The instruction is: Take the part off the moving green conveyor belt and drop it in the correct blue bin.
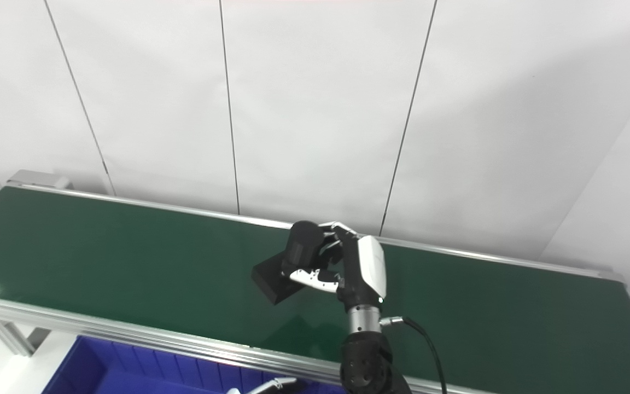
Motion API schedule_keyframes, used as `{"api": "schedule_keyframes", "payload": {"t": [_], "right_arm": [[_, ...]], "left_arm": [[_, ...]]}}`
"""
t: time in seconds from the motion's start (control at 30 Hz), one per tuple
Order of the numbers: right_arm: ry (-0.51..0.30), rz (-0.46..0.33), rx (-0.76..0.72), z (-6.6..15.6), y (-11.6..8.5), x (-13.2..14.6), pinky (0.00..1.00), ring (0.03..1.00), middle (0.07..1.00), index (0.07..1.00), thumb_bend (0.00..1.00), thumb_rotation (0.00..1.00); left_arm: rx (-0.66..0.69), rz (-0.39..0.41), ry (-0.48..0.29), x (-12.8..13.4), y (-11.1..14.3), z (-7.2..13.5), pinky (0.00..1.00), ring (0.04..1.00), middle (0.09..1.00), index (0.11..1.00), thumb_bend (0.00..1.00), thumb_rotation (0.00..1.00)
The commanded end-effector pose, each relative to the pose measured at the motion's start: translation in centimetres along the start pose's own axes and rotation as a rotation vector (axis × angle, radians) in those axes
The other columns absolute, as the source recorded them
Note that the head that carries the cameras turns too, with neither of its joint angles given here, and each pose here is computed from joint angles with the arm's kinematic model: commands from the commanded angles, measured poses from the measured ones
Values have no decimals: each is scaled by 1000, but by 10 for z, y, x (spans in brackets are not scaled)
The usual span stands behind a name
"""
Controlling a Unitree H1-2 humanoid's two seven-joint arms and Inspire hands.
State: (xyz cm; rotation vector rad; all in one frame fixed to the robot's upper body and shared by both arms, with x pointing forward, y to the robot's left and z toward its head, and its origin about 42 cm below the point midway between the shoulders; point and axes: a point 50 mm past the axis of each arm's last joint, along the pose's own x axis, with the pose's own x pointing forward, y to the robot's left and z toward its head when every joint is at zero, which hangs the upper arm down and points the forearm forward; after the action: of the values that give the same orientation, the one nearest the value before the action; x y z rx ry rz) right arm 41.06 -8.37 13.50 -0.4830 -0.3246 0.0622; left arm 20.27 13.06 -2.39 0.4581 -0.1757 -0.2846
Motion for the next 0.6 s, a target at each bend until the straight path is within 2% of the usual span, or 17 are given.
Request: {"api": "schedule_keyframes", "payload": {"t": [0.0,0.3,0.57], "right_arm": [[-62,-43,36,19,-11,9,390,397,505,570,501,0],[-63,-126,37,22,-45,-28,375,400,510,563,502,0],[-51,-148,46,19,-77,-80,395,399,505,562,503,0]], "left_arm": [[-34,12,-42,4,5,7,661,725,756,758,841,478],[-93,28,-17,0,16,10,661,712,756,762,845,434],[-192,28,18,-1,23,18,677,739,785,787,750,454]]}}
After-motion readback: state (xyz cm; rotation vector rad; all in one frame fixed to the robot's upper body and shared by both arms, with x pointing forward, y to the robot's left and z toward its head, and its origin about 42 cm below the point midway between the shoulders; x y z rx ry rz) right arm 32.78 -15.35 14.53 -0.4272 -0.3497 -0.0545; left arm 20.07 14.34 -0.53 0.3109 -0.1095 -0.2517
